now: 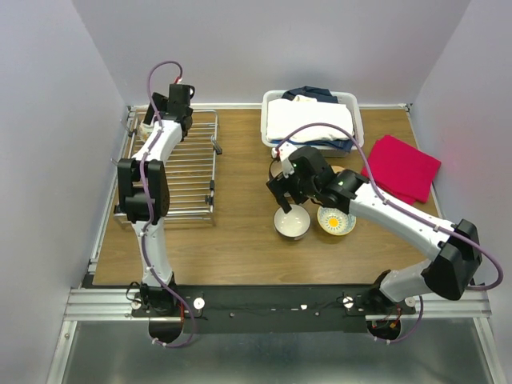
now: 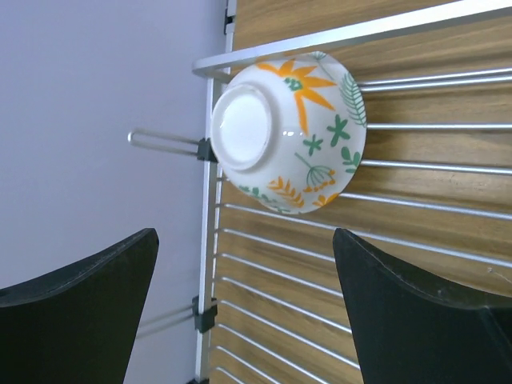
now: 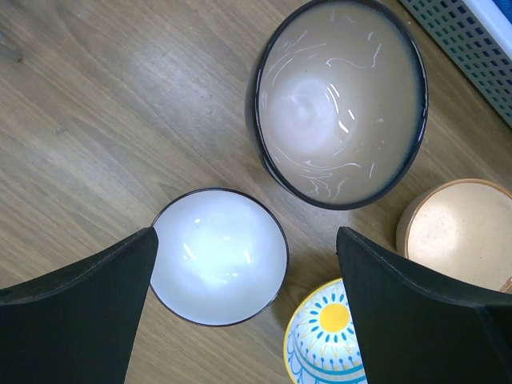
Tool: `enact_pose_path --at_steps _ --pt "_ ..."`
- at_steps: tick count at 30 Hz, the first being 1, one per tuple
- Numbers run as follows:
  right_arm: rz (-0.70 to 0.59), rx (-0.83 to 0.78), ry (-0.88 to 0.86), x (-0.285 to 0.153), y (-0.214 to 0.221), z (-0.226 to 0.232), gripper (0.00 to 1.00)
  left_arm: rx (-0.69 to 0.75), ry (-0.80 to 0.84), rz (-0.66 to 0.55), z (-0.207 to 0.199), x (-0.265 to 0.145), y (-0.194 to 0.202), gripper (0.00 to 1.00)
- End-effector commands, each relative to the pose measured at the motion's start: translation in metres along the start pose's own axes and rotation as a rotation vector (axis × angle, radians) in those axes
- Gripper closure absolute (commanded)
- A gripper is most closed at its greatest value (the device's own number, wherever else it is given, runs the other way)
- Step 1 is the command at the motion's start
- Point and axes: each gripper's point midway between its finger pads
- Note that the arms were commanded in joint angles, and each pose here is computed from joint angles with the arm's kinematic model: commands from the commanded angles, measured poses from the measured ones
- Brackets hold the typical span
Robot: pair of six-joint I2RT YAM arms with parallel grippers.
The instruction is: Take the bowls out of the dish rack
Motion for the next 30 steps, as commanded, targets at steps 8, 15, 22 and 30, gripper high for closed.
enact_pose_path --at_steps 8,15,22,30 --pt "0.006 0.019 -0.001 -0.001 0.006 -0.008 0.00 0.182 0.029 -0.033 -0.019 0.043 -0.015 0.01" --pt "0.029 0.027 0.012 -0.001 0.011 -0.013 0.00 0.215 0.040 -0.007 -0.022 0.059 -0.006 0.01" --pt "0.045 0.038 0.004 0.002 0.017 -0.012 0.00 0.278 0.070 0.018 -0.030 0.070 0.008 0.01" --pt "0.068 0.042 -0.004 0.003 0.024 -0.011 0.00 0.328 0.153 0.012 -0.047 0.076 0.014 0.01"
Point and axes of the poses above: each gripper's point midway between its finger pads, its own x axis out along the fingers, its own z axis along the line the jaws close on, y = z × x, and after that the axes turned 8 degrees about x, right-handed
